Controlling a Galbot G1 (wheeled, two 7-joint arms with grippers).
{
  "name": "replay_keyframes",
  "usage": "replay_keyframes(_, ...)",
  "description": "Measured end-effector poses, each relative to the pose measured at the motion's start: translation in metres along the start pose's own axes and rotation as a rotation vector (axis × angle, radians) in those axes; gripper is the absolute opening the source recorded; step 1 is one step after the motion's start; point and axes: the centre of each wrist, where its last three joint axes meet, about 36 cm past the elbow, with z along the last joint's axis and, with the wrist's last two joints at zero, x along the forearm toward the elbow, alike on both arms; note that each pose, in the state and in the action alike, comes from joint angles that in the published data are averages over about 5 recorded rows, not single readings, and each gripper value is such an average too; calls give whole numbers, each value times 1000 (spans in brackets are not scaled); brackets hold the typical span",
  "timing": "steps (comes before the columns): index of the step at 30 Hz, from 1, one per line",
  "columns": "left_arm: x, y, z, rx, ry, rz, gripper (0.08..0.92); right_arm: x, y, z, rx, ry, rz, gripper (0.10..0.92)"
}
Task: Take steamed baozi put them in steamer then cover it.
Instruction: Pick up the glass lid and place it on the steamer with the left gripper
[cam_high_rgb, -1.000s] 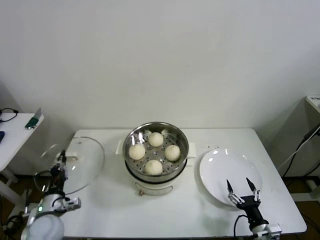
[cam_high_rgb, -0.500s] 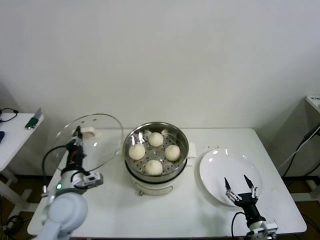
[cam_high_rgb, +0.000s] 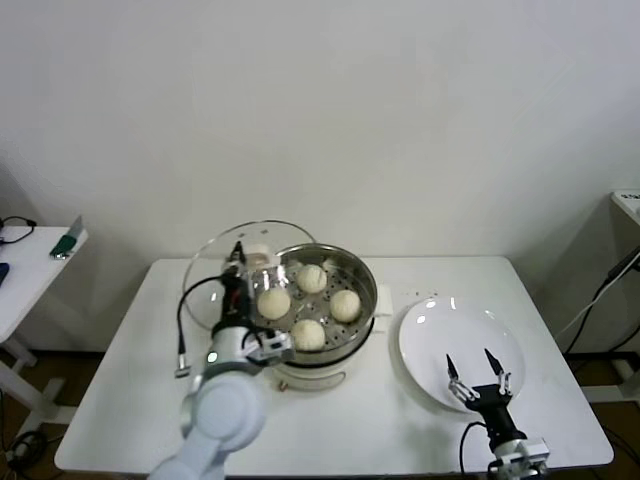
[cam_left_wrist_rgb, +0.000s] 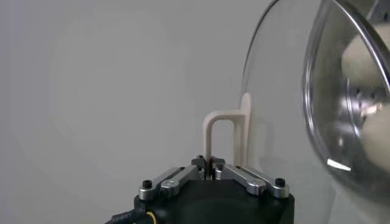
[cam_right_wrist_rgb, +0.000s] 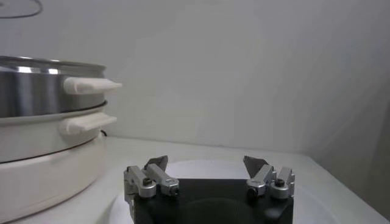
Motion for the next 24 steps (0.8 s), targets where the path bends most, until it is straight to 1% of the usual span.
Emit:
replay_keyframes(7,1,-10,-51,14,-35,9,140,1,-6,4,8,4,9,823)
replay_keyframes(14,4,-23,-89,10,-56,24,140,3,-11,8,14,6,18,823)
replay_keyframes(18,4,-34,-102,-9,-55,35,140,3,-12,8,16,2,21,823)
replay_keyframes(24,4,-50,-109,-45,-43,53,140,3,-13,9,17,-1,22,823)
